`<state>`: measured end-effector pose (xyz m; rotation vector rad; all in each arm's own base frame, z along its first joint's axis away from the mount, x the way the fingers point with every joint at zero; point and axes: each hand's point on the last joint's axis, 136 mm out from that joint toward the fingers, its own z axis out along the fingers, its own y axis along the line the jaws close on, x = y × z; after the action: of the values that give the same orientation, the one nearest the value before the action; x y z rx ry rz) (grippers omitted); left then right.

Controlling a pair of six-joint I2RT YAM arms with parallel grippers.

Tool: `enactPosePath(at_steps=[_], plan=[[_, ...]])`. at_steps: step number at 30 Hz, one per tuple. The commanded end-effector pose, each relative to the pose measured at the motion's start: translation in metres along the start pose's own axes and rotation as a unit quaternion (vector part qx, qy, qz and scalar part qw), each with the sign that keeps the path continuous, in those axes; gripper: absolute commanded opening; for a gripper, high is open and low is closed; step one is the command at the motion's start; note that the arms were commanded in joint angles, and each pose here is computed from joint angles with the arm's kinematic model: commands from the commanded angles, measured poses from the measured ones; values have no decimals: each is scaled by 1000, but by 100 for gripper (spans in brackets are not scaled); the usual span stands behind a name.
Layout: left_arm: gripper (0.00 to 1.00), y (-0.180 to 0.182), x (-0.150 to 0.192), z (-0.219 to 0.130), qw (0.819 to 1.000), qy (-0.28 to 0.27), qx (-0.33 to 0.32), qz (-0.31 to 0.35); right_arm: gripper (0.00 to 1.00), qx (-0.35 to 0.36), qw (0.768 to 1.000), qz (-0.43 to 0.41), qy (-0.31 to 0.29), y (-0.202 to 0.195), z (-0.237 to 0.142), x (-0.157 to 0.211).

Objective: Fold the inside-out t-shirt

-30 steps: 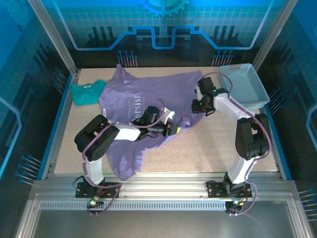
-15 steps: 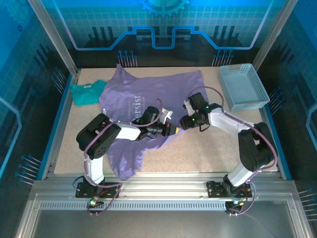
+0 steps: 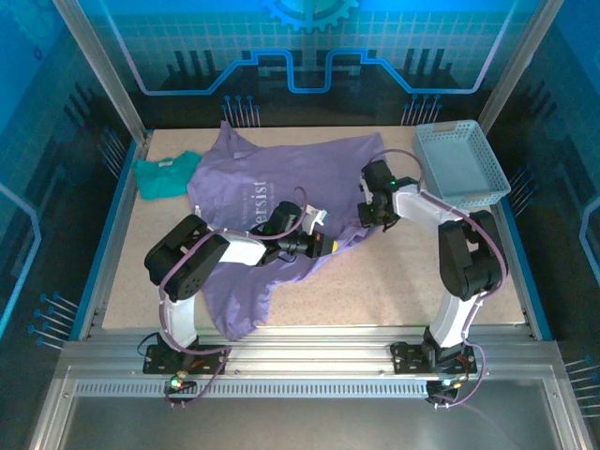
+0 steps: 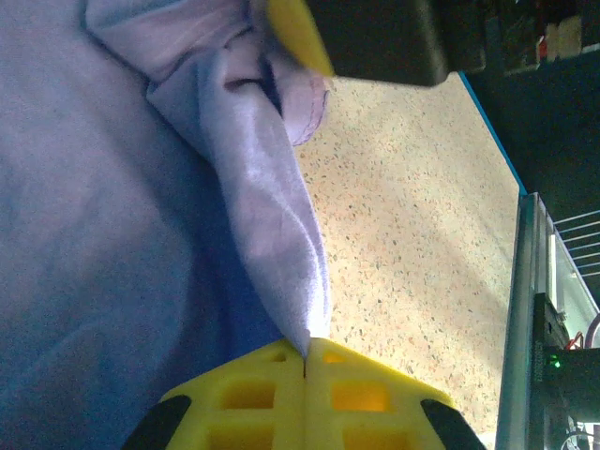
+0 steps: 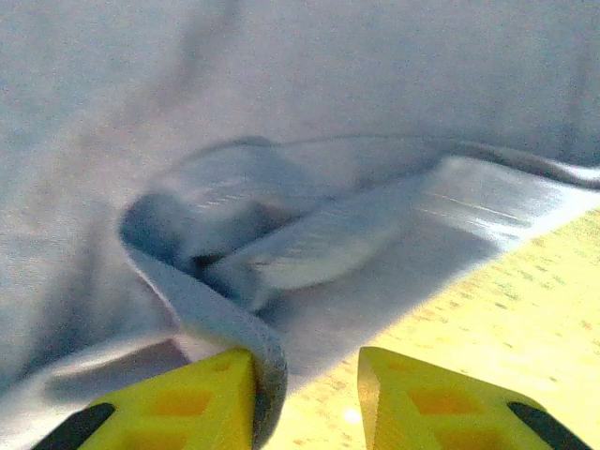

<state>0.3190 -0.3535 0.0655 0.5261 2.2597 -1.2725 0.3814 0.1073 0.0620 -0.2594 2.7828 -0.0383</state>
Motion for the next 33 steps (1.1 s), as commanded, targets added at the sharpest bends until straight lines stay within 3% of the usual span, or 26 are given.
enactPosePath(at_steps=[1, 7, 13, 17, 22, 25, 29, 33], plan=[[0, 8, 5, -1, 1000, 3, -10, 0, 36, 13, 1000, 6, -5, -3, -24, 11], [0, 11, 7, 2, 1000, 6, -12, -1, 53, -73, 997, -6, -16, 42, -22, 34], [0, 11, 7, 3, 1000, 5, -11, 0, 58, -85, 996, 2, -9, 52, 4, 27], [0, 13, 9, 3, 1000, 6, -12, -1, 53, -78, 997, 21, -20, 35, 10, 8], [0, 13, 10, 4, 1000, 5, -9, -3, 30, -17, 997, 73, -28, -22, 5, -5], [0, 14, 10, 4, 1000, 6, -12, -2, 25, 3, 996, 85, -34, -39, -5, -7], [0, 15, 10, 4, 1000, 7, -13, 0, 27, -14, 996, 79, -38, -30, -18, -3], [0, 16, 11, 6, 1000, 9, -12, -4, 40, -57, 996, 62, -39, -6, -23, 3]])
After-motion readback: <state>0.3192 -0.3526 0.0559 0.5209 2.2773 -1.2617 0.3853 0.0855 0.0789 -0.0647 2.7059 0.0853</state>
